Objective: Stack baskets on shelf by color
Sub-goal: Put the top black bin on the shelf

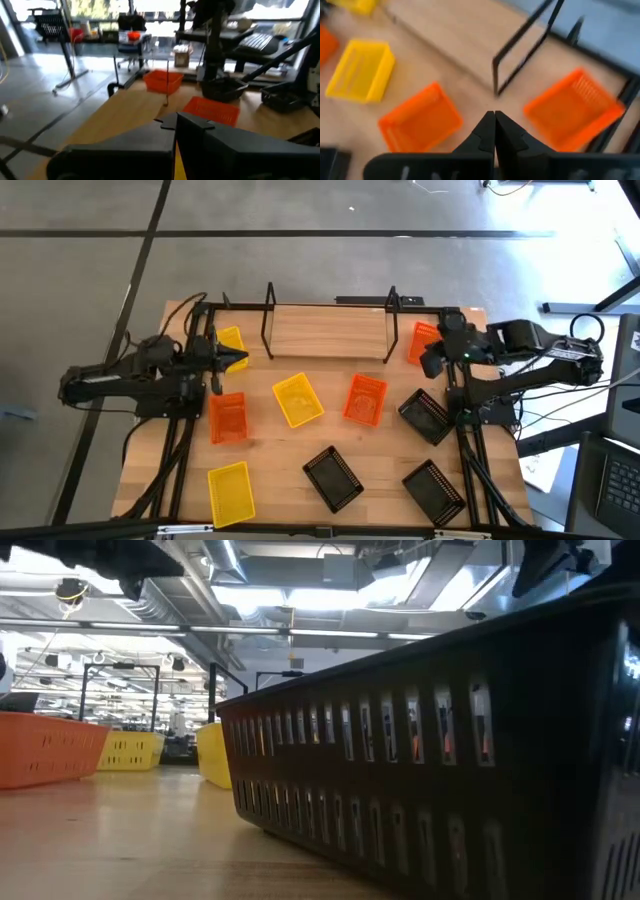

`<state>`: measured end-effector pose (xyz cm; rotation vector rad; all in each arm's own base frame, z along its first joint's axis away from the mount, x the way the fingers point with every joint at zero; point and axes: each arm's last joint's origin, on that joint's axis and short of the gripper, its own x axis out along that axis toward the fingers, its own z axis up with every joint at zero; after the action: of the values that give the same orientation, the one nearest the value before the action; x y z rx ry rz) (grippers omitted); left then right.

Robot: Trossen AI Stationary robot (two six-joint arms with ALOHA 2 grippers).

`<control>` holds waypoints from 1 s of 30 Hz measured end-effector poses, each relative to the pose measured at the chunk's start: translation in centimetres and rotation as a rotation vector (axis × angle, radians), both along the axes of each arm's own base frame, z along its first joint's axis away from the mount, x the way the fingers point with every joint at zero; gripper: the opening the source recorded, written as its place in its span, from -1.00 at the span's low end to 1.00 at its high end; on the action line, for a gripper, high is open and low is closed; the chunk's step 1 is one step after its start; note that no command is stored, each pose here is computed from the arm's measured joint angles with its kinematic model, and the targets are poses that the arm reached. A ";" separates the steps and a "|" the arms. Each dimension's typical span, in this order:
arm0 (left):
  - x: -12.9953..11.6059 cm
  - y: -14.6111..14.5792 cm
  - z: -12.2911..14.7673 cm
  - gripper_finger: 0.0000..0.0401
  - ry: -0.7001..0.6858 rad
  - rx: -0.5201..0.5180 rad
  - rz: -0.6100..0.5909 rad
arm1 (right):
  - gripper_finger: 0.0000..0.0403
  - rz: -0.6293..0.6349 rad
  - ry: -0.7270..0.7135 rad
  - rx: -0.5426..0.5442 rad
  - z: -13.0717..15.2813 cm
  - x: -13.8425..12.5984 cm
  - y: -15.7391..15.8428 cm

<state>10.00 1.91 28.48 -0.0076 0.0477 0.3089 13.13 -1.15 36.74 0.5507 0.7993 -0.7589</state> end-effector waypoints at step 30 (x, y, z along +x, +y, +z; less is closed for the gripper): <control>1.7 0.6 6.6 -1.00 0.188 -0.126 0.122 | -0.42 0.671 0.492 0.351 -5.7 6.9 -3.1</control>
<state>11.73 2.46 35.03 -0.1067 0.2544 0.4281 20.03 -4.24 31.07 0.3643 1.4944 -0.1182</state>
